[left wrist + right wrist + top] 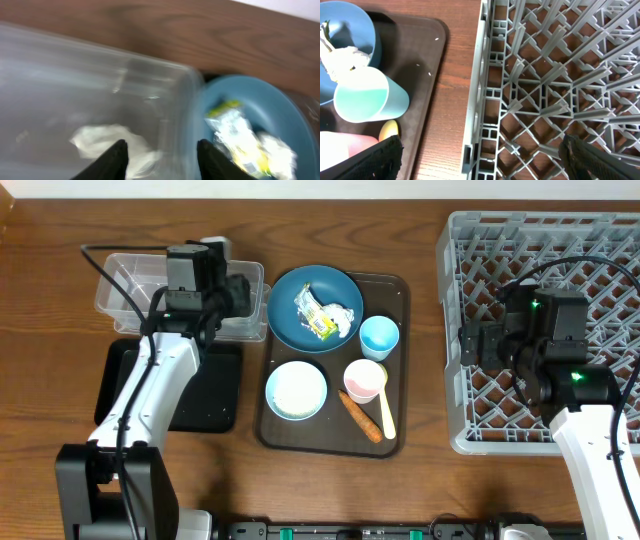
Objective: Sort waste into correct bins and load items into the dishwasher rack
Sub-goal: 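Carry the tissue with the left gripper and drop it in the clear bin, then reach the left gripper back into the blue bowl and grasp the wrapper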
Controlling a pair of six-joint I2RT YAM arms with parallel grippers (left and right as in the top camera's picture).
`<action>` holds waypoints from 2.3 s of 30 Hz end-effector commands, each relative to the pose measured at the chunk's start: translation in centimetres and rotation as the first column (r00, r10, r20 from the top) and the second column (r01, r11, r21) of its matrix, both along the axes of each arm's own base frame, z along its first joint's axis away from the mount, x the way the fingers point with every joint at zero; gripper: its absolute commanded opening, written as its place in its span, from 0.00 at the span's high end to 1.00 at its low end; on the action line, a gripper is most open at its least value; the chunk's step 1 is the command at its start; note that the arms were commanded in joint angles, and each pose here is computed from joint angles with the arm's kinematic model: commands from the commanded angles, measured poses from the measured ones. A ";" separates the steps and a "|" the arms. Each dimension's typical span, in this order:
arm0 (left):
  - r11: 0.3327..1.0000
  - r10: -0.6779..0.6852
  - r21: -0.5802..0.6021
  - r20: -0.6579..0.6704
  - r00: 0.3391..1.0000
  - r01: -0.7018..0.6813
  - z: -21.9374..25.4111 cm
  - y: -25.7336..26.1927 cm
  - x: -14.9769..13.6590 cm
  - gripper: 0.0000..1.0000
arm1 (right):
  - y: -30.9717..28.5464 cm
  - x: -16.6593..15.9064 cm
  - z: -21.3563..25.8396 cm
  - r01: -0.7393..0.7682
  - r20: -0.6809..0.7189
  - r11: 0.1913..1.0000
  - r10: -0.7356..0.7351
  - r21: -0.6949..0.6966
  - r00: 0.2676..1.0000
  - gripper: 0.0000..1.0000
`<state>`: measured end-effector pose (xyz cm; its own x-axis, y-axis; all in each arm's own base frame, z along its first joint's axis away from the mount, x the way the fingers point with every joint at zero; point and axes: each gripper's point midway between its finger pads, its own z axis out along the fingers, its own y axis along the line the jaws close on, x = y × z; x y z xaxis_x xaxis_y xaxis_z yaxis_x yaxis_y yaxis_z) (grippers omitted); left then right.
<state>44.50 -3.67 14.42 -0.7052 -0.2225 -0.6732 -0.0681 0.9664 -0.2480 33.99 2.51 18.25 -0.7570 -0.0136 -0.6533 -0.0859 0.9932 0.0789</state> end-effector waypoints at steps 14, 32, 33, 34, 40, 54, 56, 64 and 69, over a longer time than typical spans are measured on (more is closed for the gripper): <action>0.976 -0.139 -0.154 0.089 0.986 0.151 2.9 -4.1 0.5 0.50 | 0.2 0.3 0.8 -0.006 0.021 1.000 0.005 0.008 1.000 0.01; 0.983 -0.181 -0.022 -0.026 0.983 0.180 -3.3 -11.5 -0.2 0.40 | 0.2 0.3 0.8 -0.006 0.019 1.000 0.006 0.009 1.000 0.01; 0.985 -0.172 -0.031 -0.039 0.984 0.170 -4.0 -11.6 -0.1 0.40 | 0.2 0.3 0.8 -0.006 0.019 1.000 0.006 0.009 1.000 0.01; 0.986 -0.164 -0.039 -0.048 0.985 0.162 -4.5 -11.6 0.0 0.40 | 0.2 0.3 0.8 -0.006 0.019 1.000 0.006 0.009 1.000 0.01; 0.991 -0.116 -0.078 -0.097 0.989 0.109 -7.6 -11.8 0.6 0.39 | 0.2 0.3 0.8 -0.006 0.017 1.000 0.005 0.009 1.000 0.01; 0.986 -0.028 -0.166 -0.153 0.988 0.003 -11.8 -12.4 1.5 0.38 | 0.2 0.3 0.8 -0.006 0.017 1.000 0.006 0.009 1.000 0.01; 0.986 -0.031 -0.169 -0.145 0.989 0.006 -11.9 -12.6 1.7 0.38 | 0.3 0.3 0.8 -0.006 0.018 1.000 0.006 0.009 1.000 0.01; 0.983 -0.073 -0.176 -0.110 0.991 0.053 -11.4 -14.6 1.6 0.36 | 0.2 0.3 0.8 -0.006 0.017 1.000 0.005 0.009 1.000 0.01; 0.985 -0.079 -0.162 -0.105 0.991 0.061 -11.4 -14.7 1.6 0.68 | 0.2 0.2 0.8 -0.006 0.017 1.000 0.006 0.009 1.000 0.01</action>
